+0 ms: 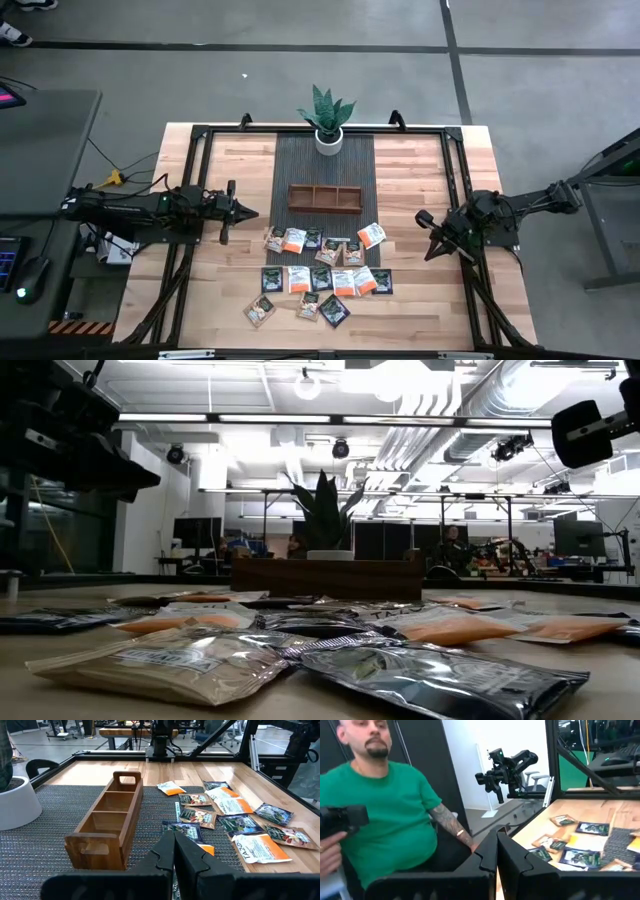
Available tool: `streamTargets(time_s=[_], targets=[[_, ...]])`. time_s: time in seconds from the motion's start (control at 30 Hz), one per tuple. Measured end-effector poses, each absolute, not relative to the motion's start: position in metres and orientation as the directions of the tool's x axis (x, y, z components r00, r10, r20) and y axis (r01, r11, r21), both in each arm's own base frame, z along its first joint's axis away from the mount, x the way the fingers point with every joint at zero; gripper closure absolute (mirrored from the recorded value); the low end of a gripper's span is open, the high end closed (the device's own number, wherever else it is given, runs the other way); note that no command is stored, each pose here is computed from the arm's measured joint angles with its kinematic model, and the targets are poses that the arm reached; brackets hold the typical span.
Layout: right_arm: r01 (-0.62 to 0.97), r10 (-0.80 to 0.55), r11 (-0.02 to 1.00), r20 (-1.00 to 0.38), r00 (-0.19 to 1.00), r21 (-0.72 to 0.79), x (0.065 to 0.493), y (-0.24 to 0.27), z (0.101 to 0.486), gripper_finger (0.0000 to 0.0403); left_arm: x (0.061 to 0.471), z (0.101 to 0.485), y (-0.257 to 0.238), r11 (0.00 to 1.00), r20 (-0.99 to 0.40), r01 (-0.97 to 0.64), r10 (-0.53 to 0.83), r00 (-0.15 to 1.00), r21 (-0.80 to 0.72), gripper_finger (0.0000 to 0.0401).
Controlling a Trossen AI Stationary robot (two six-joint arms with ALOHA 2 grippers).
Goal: Pick & Place Tea
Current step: Put the white tea bag into the right section of the wooden organizer
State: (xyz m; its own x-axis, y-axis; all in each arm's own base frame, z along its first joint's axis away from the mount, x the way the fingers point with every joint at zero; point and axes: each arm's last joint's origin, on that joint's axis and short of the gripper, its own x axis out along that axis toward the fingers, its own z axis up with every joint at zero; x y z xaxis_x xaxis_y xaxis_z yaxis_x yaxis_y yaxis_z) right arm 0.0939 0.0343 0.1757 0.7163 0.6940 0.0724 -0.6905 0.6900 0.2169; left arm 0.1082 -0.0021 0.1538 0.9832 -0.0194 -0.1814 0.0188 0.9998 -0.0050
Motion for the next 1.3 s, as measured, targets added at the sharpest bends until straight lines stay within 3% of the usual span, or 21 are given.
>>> streamTargets(time_s=[0.3, 0.5, 0.73, 0.9, 1.1, 1.3], targets=[[-0.677, 0.673, 0.717, 0.090, 0.734, 0.164, 0.094, 0.034, 0.177, 0.0402, 0.108, 0.154, -0.002, 1.000, -0.181, 0.019, -0.019, 0.983, -0.005, 0.0400], [-0.438, 0.428, 0.881, 0.092, 0.899, 0.178, 0.099, 0.027, 0.177, 0.0402, 0.108, 0.154, -0.002, 1.000, -0.181, 0.018, -0.019, 0.983, -0.005, 0.0400], [-0.301, 0.303, 0.943, 0.002, 0.953, 0.142, 0.095, 0.022, 0.198, 0.0402, 0.108, 0.154, -0.002, 1.000, -0.182, 0.019, -0.019, 0.983, -0.005, 0.0400], [-0.129, 0.136, 0.986, -0.064, 0.989, 0.105, 0.092, 0.016, 0.224, 0.0402, 0.108, 0.154, -0.002, 1.000, -0.181, 0.018, -0.019, 0.983, -0.005, 0.0400], [0.278, -0.243, 0.944, -0.198, 0.950, 0.177, 0.099, 0.006, 0.246, 0.0402, 0.108, 0.154, -0.002, 1.000, -0.182, 0.019, -0.019, 0.983, -0.005, 0.0400], [0.439, -0.371, 0.884, -0.334, 0.867, 0.159, 0.125, 0.002, 0.262, 0.0402, 0.108, 0.154, -0.002, 1.000, -0.181, 0.019, -0.019, 0.983, -0.005, 0.0400]])
